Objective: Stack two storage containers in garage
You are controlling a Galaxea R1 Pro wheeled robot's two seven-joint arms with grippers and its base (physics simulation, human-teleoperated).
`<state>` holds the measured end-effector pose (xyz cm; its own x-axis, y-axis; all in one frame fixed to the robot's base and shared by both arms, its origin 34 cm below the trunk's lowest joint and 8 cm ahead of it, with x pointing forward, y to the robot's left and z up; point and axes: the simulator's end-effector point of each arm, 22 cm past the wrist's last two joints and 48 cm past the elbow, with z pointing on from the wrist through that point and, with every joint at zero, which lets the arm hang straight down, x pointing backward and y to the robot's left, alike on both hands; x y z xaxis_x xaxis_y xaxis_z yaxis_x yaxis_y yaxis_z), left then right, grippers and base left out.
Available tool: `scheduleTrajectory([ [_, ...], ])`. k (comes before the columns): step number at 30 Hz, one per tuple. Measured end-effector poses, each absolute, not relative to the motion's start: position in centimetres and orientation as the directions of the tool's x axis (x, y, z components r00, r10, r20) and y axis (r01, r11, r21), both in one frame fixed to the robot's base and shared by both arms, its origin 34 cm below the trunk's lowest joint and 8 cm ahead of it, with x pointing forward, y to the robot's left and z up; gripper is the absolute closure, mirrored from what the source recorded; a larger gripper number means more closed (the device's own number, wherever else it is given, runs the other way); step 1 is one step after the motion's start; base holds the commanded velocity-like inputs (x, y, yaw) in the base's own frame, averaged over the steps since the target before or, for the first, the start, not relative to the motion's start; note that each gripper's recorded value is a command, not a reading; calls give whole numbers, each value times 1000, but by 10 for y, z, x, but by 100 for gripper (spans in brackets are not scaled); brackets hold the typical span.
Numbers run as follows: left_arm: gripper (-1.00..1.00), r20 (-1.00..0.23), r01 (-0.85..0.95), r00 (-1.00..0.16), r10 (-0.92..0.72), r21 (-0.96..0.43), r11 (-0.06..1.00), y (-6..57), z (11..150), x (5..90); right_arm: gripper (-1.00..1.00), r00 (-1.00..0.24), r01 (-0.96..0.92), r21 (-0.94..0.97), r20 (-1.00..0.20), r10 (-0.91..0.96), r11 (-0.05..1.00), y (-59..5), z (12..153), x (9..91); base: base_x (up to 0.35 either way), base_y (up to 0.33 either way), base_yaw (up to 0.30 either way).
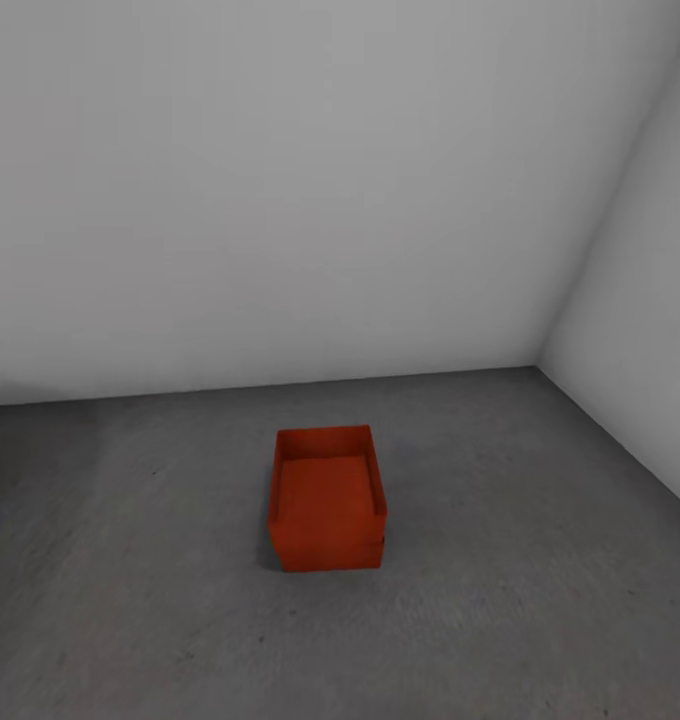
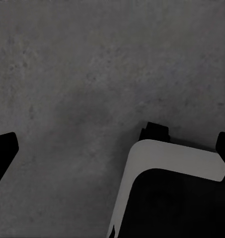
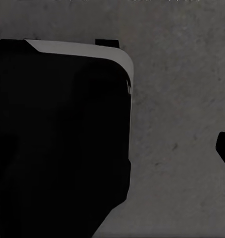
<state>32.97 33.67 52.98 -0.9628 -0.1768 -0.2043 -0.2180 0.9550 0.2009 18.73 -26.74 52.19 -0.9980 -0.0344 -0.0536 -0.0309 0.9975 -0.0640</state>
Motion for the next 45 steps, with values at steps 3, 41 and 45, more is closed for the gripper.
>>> scheduleTrajectory([
  [3,-100,-209,-219,-962,-177,200,955,337,531,332,-100,-998,-31,-64,-58,-34,997,-267,522,189,0,0,0],
  [41,-100,-269,-231,-947,-177,186,955,337,544,355,-100,-993,-26,-70,-114,-33,997,-269,526,211,0,0,0],
  [45,-100,-275,-233,-945,-177,184,955,337,545,358,-100,-993,-22,-76,-113,-31,997,-274,527,199,0,0,0],
])
